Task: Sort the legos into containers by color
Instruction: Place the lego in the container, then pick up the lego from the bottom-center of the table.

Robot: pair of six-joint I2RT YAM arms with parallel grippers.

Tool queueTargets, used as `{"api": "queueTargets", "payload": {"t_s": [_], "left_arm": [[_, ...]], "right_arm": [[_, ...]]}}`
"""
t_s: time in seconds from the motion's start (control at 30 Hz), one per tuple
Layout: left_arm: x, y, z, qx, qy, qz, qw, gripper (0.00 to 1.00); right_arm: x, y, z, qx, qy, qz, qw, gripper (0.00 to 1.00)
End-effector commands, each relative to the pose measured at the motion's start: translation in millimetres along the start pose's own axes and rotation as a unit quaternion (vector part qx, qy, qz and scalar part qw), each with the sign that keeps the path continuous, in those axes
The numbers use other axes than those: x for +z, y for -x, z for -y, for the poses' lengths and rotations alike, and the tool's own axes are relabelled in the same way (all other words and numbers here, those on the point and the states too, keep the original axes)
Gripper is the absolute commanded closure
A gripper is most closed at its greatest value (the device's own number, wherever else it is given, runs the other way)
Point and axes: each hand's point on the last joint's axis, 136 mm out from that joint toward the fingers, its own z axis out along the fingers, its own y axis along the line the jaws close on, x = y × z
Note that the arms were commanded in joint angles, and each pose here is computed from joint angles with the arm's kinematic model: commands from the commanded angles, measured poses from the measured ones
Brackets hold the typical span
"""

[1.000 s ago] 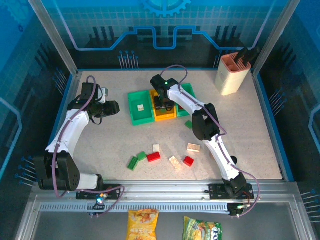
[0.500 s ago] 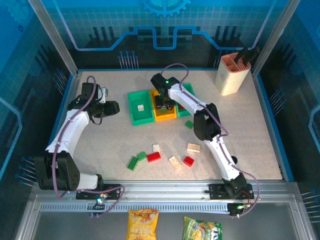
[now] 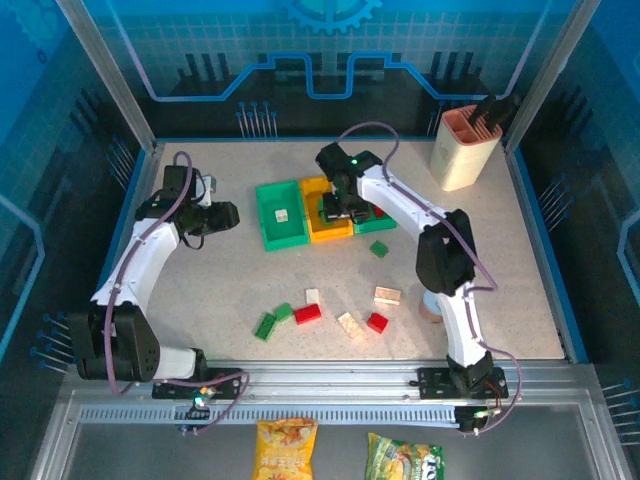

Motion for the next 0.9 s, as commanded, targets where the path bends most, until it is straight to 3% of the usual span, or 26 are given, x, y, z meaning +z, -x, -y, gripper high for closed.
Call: {"api": "queueTargets", "payload": {"t_s": [0.0,0.57,0.77,0.87], "left_arm": [[-2.6,4.8,-1.7,-0.001,0.000,0.009,1.000,0.46],[-4.0,5.1,-5.7,0.005,0.013,0.009,1.000,0.46],[-4.0,6.0,-8.2,0.007,0.018,0.010,1.000,0.45],[-3.6,5.8,-8.4,0.007,0.019,0.010,1.000,0.45]], "right_arm": [[-20.2,-17.0,11.4,0.005,0.004,0.004,1.000,0.55],[-4.5,-147.3,68.4,0.141,-0.030,-0.041,0.989,0.49],[5.1,-175.2,83.9,0.180,-0.070,-0.047,0.980,0.34],[12.5,-184.0,82.9,0.194,-0.067,-0.052,0.977,0.17]]}}
